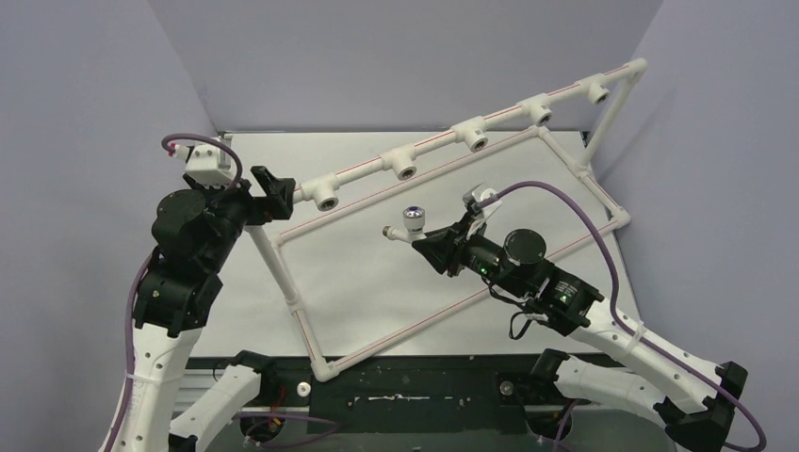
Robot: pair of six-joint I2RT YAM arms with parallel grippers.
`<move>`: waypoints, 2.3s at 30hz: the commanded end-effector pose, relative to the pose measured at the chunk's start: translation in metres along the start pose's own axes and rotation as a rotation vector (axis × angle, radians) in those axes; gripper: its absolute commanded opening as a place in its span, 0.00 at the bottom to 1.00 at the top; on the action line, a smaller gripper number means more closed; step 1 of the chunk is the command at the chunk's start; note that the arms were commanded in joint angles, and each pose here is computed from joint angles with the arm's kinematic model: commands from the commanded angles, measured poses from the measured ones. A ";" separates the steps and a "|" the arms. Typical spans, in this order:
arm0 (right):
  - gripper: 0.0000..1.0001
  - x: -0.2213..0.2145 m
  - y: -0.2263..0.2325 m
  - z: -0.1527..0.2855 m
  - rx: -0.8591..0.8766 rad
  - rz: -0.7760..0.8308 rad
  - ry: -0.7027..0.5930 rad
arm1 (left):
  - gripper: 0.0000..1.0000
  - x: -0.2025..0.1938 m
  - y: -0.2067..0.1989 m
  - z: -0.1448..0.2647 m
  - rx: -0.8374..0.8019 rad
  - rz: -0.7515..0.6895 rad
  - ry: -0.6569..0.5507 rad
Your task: Install the water faucets
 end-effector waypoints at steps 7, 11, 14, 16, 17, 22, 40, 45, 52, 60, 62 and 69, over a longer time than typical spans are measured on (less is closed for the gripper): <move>0.00 0.018 0.024 -0.002 0.076 0.035 -0.123 | 0.89 0.061 -0.013 -0.004 -0.104 -0.035 -0.148; 0.00 0.018 0.031 -0.003 0.102 0.047 -0.124 | 0.89 0.065 -0.020 -0.011 -0.160 -0.029 -0.157; 0.00 0.014 0.033 -0.003 0.111 0.058 -0.124 | 0.89 0.055 -0.027 -0.018 -0.213 -0.004 -0.145; 0.00 0.011 0.033 -0.004 0.116 0.063 -0.130 | 0.89 0.045 -0.028 -0.024 -0.217 0.010 -0.144; 0.00 0.008 0.032 -0.005 0.115 0.063 -0.126 | 0.89 0.038 -0.028 -0.027 -0.213 0.015 -0.137; 0.00 0.000 0.033 -0.009 0.127 0.071 -0.115 | 0.89 0.005 -0.031 -0.041 -0.222 0.037 -0.114; 0.00 -0.017 0.071 -0.007 0.203 0.262 -0.315 | 0.89 -0.050 -0.039 -0.049 -0.265 0.005 -0.086; 0.00 -0.020 0.086 -0.009 0.185 0.358 -0.419 | 0.89 -0.060 -0.041 -0.049 -0.252 -0.002 -0.045; 0.00 -0.022 0.109 -0.008 0.129 0.481 -0.521 | 0.89 -0.072 -0.037 -0.049 -0.192 -0.015 0.006; 0.00 -0.015 0.119 -0.017 0.055 0.549 -0.557 | 0.89 -0.073 -0.035 -0.048 -0.161 -0.017 0.010; 0.00 -0.012 0.123 -0.019 0.043 0.575 -0.564 | 0.89 -0.073 -0.035 -0.048 -0.155 -0.015 0.013; 0.00 -0.006 0.133 -0.027 0.013 0.627 -0.576 | 0.89 -0.071 -0.037 -0.047 -0.159 -0.013 0.004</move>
Point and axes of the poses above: each gripper's point midway between its finger pads, its own z axis back along the fingers, its own y axis along the line the jaws close on, x = y × z, the point moved 7 cm from there along z, back along the fingers, and after that the axes turned 15 degrees about -z, right-handed, at the moved point
